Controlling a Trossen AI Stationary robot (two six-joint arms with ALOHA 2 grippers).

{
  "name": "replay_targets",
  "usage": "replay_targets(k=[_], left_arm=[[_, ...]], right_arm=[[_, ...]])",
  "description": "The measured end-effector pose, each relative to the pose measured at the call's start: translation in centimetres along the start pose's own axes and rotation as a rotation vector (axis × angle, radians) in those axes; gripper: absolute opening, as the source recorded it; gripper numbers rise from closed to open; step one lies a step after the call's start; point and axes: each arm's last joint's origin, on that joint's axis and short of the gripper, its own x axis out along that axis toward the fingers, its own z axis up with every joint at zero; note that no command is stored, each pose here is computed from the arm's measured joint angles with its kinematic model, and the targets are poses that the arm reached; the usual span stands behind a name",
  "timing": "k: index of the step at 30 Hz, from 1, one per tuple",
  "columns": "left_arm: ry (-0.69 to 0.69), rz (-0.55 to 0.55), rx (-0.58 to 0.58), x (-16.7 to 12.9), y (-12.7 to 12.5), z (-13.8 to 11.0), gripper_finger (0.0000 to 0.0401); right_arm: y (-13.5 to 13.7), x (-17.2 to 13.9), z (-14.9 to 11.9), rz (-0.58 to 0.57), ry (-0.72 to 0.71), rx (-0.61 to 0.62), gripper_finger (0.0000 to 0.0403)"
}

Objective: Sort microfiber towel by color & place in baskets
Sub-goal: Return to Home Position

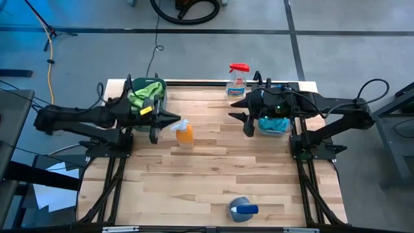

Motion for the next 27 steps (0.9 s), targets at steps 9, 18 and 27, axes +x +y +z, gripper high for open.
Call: replay_targets(k=[9,18,27], left_arm=[[-0.131,-0.052,-0.07,-1.9,-0.4,-3.1,0.0001],[-0.224,-0.049,-0.091,-3.8,0.4,-6.6,0.0],[-0.303,-0.055,-0.175,-5.4,1.6,-11.2,0.0]], right_arm=[[0.0,0.0,-0.5,0.003,0.047,0.029,0.0148],[0.1,-1.0,-0.5,0.105,0.058,0.108,0.0011],[0.6,-2.5,-0.9,0.143,0.1,0.193,0.0004]])
